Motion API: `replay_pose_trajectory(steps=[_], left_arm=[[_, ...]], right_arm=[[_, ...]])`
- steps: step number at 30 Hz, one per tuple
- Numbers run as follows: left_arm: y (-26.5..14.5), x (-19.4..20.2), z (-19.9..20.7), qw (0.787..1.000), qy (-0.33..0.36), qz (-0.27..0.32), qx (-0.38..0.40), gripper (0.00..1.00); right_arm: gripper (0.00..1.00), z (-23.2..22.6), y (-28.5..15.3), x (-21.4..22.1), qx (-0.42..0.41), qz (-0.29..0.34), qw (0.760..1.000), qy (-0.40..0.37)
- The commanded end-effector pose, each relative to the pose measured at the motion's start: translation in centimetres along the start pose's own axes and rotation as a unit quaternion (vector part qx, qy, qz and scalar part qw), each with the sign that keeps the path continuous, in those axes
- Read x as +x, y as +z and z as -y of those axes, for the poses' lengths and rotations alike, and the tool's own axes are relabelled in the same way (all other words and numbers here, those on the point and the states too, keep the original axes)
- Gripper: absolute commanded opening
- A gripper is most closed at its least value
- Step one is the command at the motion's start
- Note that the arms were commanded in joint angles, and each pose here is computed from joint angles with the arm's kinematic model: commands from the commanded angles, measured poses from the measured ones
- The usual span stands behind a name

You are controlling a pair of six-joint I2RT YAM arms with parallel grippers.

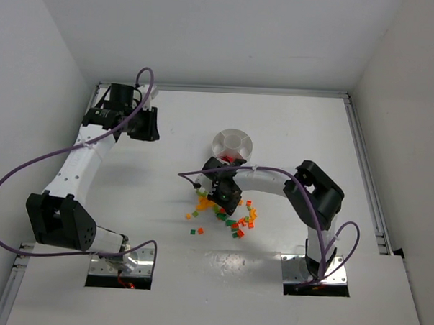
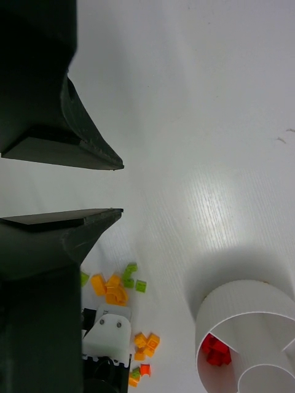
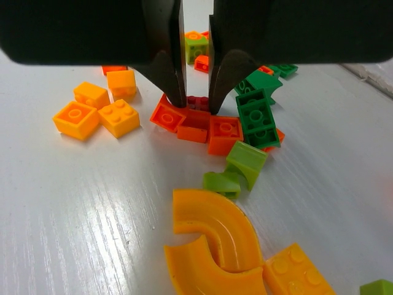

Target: Sort the legos into containers by color

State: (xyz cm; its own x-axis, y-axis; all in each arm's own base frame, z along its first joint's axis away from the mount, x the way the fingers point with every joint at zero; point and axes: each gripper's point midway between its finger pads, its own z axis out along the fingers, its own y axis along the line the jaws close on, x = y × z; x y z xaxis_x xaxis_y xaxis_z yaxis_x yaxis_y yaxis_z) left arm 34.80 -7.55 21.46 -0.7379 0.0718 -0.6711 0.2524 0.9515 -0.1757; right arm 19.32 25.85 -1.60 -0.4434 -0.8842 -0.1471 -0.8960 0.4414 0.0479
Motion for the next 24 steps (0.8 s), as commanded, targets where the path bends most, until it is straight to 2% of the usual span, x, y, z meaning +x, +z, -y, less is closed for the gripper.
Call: replay_pose_trajectory(steps=[1, 9, 24], left_arm=[[-0.7, -0.6, -0.1, 1.000, 0.007, 0.022, 0.002, 0.37], [-1.5, -1.2, 1.4, 0.998, 0.018, 0.055, 0.039, 0.40], [-3.3, -1.9, 0.9, 0.995, 0.040, 0.088, 0.002, 0.42]], right_arm=[[0.06, -0.1, 0.4, 0.1, 0.004, -0.002, 1.000, 0.000], [0.00, 0.9, -4.2, -2.7, 0.023, 0.065, 0.998, 0.004], [0.00, 2.7, -11.1, -8.2, 0.063, 0.150, 0.987, 0.011]])
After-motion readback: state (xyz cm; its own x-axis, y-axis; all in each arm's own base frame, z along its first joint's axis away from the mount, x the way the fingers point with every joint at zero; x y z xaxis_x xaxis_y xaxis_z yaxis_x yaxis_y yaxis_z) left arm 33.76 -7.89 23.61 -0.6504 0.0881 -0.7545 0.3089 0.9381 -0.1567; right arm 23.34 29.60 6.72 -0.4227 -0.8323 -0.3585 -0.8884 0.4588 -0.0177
